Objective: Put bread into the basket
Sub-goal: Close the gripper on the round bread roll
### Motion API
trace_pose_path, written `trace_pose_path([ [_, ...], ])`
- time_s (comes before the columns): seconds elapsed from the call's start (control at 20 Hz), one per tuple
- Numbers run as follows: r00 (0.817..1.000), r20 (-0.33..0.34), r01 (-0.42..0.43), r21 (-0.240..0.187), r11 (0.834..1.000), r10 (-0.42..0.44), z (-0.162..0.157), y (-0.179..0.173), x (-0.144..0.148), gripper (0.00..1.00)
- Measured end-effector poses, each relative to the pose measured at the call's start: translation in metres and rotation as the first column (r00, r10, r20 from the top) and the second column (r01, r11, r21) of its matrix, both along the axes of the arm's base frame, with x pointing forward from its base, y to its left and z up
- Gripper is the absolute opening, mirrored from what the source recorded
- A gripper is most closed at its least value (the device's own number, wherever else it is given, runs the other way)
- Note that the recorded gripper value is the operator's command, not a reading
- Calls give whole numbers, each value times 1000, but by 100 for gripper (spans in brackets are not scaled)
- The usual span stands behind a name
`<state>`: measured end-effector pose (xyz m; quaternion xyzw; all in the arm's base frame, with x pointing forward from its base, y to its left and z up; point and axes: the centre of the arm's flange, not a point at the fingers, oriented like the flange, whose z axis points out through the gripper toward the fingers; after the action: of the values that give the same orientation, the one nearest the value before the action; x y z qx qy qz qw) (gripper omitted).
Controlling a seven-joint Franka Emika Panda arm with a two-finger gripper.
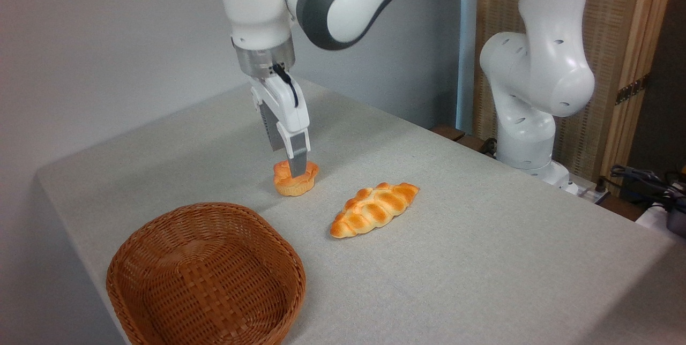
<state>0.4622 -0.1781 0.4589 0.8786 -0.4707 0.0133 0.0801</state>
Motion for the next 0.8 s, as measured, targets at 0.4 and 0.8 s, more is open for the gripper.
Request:
trace_pose_path([
  [0.4,1000,0,14,7,1000,-14,-35,-8,-14,90],
  [0.8,1000,2,15,7,1000,-15,-39,-8,-15,43],
])
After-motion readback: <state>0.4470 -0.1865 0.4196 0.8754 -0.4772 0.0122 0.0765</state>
